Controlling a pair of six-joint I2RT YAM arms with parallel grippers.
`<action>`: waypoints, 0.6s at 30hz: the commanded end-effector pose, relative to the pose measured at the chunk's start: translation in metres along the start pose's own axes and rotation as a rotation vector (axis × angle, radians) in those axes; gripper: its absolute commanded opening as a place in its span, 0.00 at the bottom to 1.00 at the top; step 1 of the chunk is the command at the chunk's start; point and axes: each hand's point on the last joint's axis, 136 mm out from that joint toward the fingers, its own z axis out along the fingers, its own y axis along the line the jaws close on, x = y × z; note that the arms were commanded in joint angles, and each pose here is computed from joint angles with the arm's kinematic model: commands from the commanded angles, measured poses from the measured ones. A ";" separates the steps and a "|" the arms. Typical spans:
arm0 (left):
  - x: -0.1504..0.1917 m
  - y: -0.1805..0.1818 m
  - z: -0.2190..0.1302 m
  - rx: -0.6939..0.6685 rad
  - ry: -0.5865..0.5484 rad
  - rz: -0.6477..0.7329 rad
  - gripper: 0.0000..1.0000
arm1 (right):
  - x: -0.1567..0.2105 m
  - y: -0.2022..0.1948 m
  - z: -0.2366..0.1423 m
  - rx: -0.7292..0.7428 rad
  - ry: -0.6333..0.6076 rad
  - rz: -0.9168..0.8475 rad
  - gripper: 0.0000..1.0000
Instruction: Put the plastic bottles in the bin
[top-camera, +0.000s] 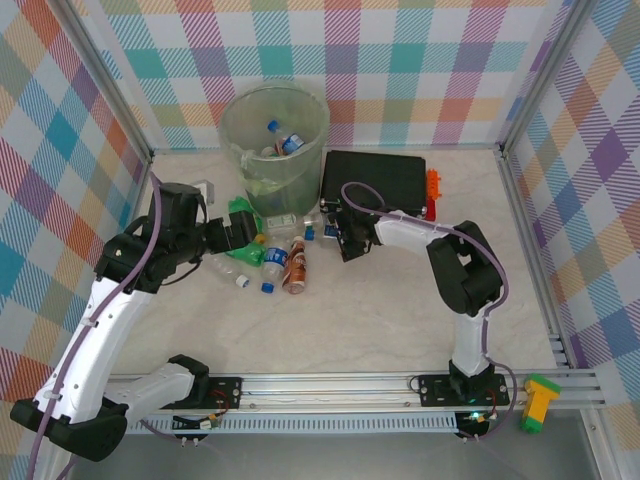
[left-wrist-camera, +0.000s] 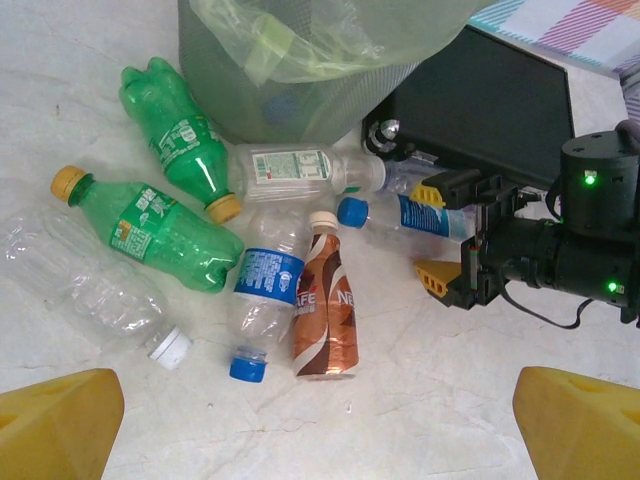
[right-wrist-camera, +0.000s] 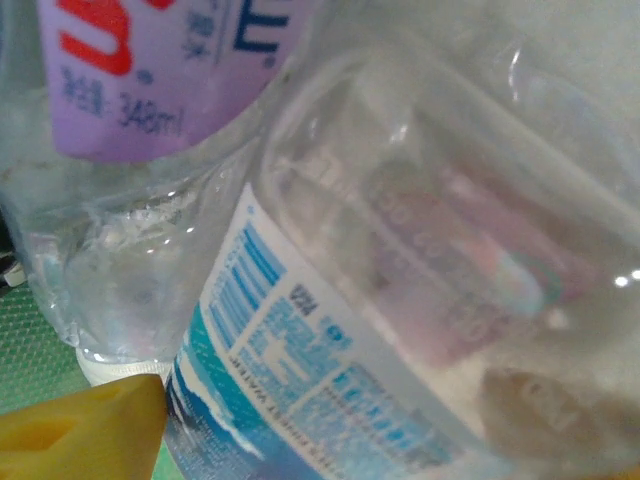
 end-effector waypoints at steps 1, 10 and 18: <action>0.004 0.002 -0.008 -0.001 -0.002 0.015 0.99 | -0.021 -0.029 0.017 0.096 -0.075 0.084 0.81; 0.005 0.002 -0.007 -0.006 0.005 0.017 1.00 | -0.024 -0.021 0.014 0.061 -0.101 0.120 0.77; 0.005 0.000 -0.004 0.007 0.004 0.016 1.00 | -0.017 -0.040 -0.013 0.091 -0.102 0.094 0.77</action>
